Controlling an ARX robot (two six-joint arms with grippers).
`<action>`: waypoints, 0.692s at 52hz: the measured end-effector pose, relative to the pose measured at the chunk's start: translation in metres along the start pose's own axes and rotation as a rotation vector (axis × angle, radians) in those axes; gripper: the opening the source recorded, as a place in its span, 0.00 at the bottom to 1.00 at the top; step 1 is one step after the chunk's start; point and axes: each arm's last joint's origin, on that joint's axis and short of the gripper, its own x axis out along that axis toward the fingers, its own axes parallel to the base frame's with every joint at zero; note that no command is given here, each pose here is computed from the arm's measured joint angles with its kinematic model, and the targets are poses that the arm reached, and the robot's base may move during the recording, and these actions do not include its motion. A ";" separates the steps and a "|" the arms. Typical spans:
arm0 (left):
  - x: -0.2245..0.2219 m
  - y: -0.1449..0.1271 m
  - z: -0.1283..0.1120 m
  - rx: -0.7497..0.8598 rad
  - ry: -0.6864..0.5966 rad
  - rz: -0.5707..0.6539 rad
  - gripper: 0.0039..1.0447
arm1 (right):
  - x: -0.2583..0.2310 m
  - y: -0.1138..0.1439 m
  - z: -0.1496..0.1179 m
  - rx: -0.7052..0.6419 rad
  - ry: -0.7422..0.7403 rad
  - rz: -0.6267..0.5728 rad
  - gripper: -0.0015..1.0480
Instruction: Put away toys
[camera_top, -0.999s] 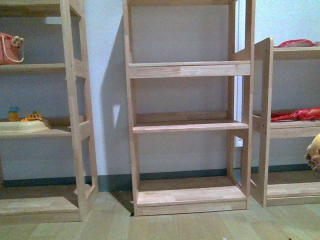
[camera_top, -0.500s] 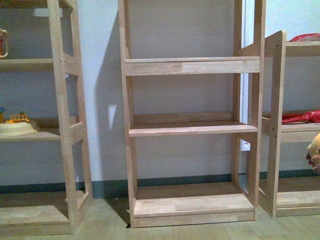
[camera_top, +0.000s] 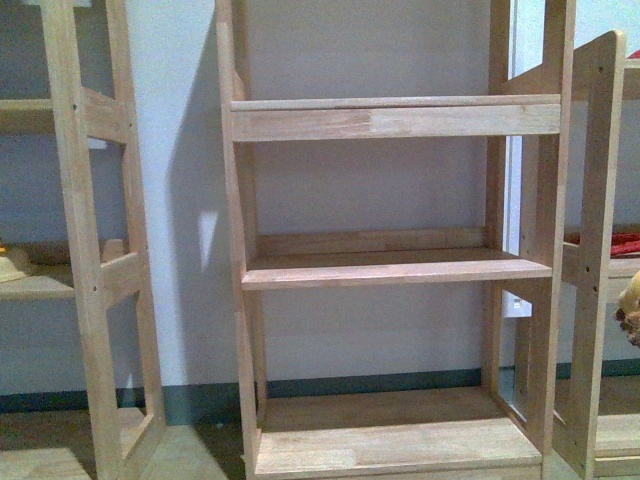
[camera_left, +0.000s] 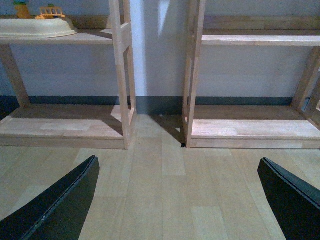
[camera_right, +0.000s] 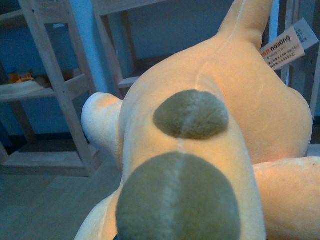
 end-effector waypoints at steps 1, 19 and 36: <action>0.000 0.000 0.000 0.000 0.000 0.000 0.94 | 0.000 0.000 0.000 0.000 0.000 0.001 0.10; 0.000 0.000 0.000 0.000 0.000 0.001 0.94 | 0.000 0.000 0.000 0.000 0.001 0.002 0.10; 0.000 0.000 0.000 0.000 0.000 0.000 0.94 | 0.000 0.000 0.000 0.000 0.001 0.000 0.10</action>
